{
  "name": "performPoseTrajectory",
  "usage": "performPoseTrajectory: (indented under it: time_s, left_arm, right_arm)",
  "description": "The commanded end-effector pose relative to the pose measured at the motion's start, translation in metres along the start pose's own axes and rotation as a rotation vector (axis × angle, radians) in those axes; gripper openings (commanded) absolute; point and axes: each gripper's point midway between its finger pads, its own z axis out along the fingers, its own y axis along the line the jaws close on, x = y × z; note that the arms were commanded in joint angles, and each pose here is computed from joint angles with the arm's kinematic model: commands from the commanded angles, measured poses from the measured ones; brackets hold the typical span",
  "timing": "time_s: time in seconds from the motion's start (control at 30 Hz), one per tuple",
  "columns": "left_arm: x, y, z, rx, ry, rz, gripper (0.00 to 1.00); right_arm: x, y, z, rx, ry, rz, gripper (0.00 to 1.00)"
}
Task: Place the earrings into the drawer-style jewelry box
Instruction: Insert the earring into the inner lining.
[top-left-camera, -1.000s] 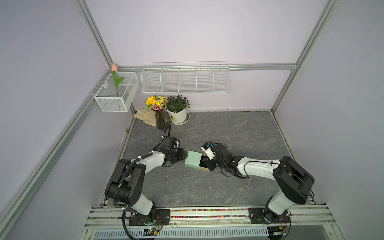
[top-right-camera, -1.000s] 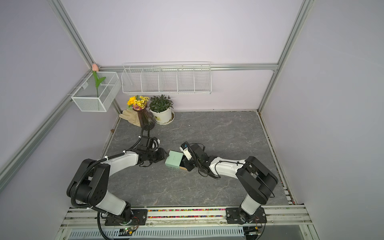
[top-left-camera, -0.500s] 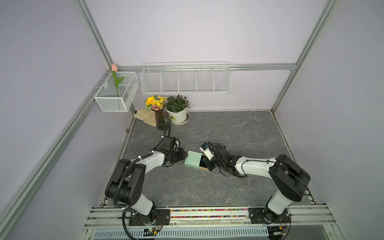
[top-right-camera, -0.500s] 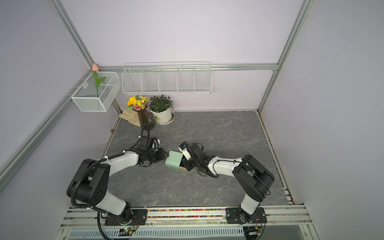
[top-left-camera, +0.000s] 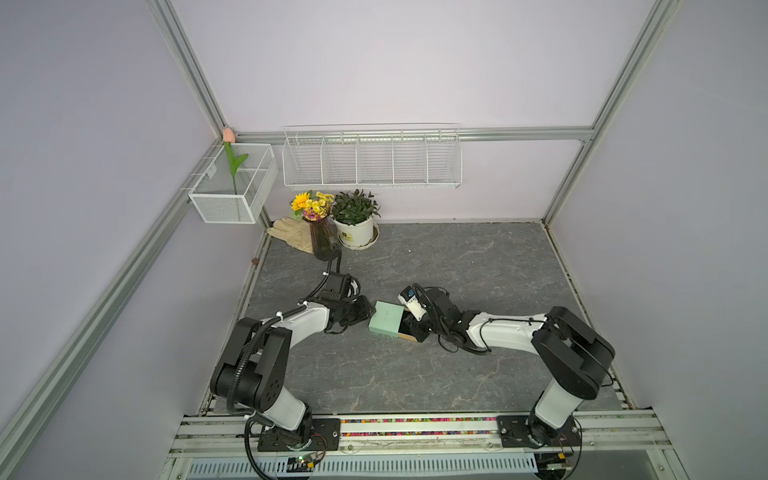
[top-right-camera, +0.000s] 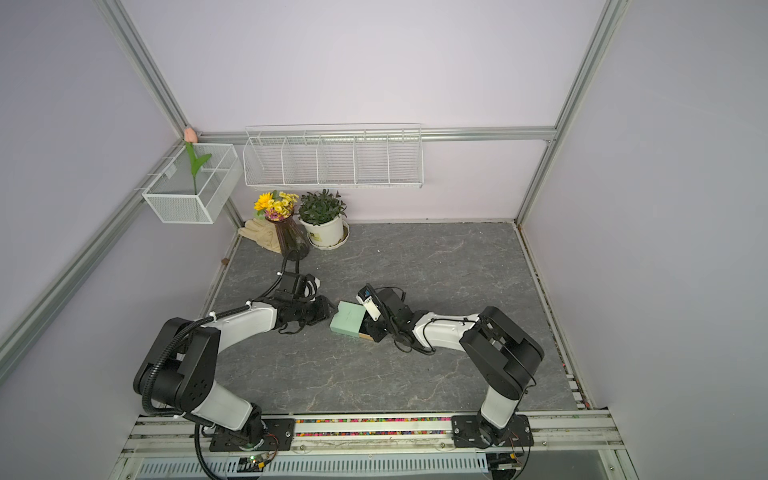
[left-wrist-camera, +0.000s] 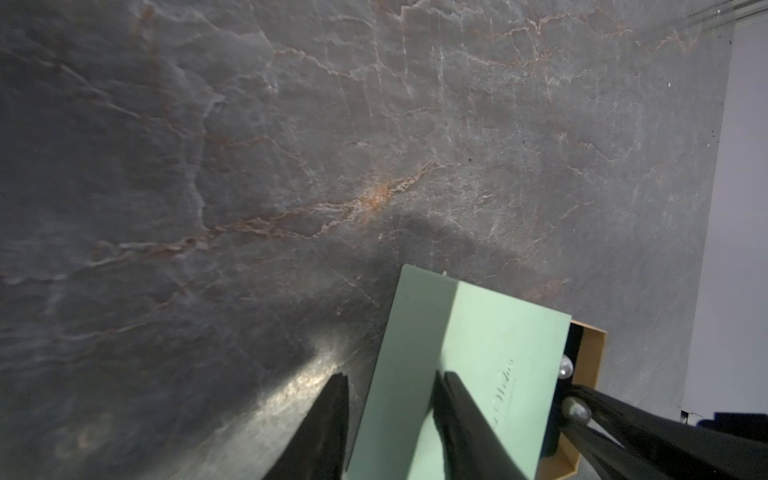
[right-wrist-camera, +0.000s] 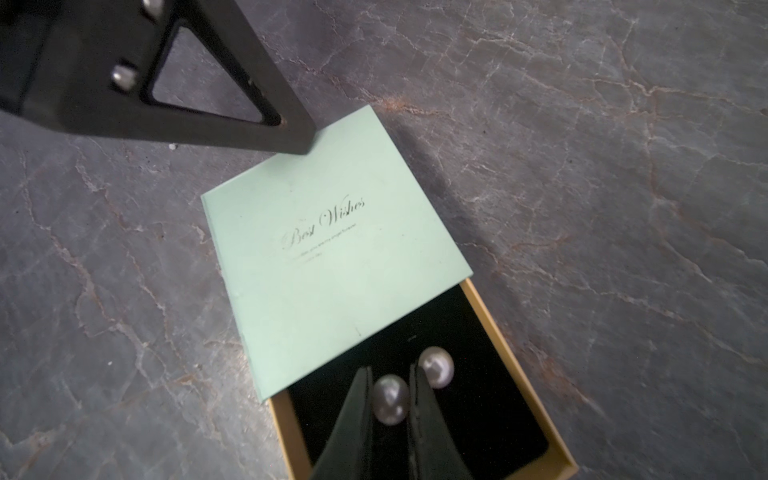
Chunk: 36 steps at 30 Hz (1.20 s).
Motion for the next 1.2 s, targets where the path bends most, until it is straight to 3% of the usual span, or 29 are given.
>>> performPoseTrajectory:
  time_s: [0.0, 1.17]
  left_arm:
    - [0.000, 0.007, 0.003, -0.029, 0.007, -0.009, 0.39]
    - [0.001, 0.009, 0.004, -0.037, 0.006, -0.016, 0.39]
  right_arm:
    - [-0.001, -0.003, 0.005, 0.007, 0.003, -0.019, 0.07]
    - [0.011, 0.009, 0.006, -0.055, 0.053, -0.049, 0.07]
